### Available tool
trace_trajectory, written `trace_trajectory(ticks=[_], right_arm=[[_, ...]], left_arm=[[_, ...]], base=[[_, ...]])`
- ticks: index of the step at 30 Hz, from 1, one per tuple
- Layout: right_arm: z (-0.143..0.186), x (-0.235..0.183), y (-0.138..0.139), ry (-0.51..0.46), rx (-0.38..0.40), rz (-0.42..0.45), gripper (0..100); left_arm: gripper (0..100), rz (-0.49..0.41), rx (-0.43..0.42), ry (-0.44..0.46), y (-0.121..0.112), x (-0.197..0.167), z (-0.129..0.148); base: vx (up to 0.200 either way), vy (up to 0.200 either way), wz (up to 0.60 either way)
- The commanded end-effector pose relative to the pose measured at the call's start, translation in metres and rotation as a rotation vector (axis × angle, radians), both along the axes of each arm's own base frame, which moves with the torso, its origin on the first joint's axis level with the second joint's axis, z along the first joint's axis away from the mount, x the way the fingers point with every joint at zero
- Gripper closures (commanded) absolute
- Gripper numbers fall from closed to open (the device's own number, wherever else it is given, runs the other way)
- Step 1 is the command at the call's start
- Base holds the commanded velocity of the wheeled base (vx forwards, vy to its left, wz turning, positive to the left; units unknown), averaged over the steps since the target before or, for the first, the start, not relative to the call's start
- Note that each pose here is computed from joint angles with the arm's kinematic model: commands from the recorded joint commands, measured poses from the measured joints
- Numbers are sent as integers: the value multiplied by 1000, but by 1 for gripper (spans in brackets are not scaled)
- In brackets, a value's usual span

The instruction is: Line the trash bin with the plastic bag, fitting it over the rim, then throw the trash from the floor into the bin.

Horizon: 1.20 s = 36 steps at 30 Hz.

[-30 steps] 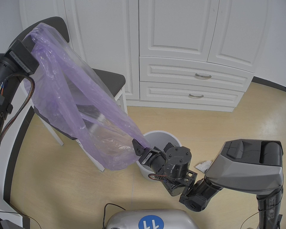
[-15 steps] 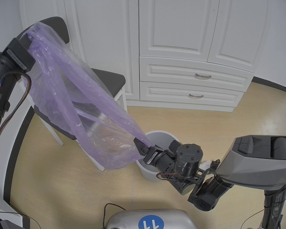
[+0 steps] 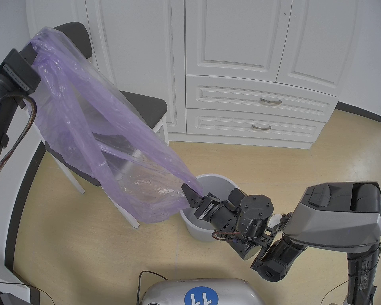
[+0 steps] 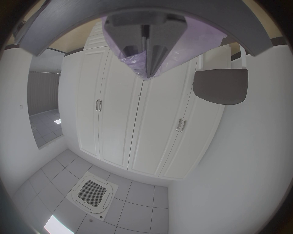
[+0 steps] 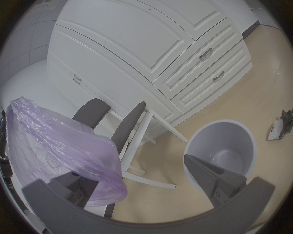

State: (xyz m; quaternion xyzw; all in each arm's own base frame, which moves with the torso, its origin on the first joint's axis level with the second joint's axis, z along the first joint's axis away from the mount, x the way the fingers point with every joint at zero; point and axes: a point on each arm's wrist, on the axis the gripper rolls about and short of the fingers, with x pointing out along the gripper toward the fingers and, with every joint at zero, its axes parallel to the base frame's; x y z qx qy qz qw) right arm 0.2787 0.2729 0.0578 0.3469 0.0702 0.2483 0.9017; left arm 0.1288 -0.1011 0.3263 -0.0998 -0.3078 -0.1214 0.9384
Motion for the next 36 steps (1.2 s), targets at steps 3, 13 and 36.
trace_trajectory(ticks=[3, 13, 36], right_arm=[[2, -2, 4, -17, 12, 1, 0], [-7, -15, 23, -16, -7, 6, 0], [-13, -12, 19, -4, -26, 3, 100]], left_arm=[[100, -28, 0, 1, -3, -3, 0], [100, -33, -2, 0, -3, -5, 0], [100, -31, -6, -4, -2, -6, 1]], base=[[0, 0, 0], [0, 0, 0], [0, 0, 0]])
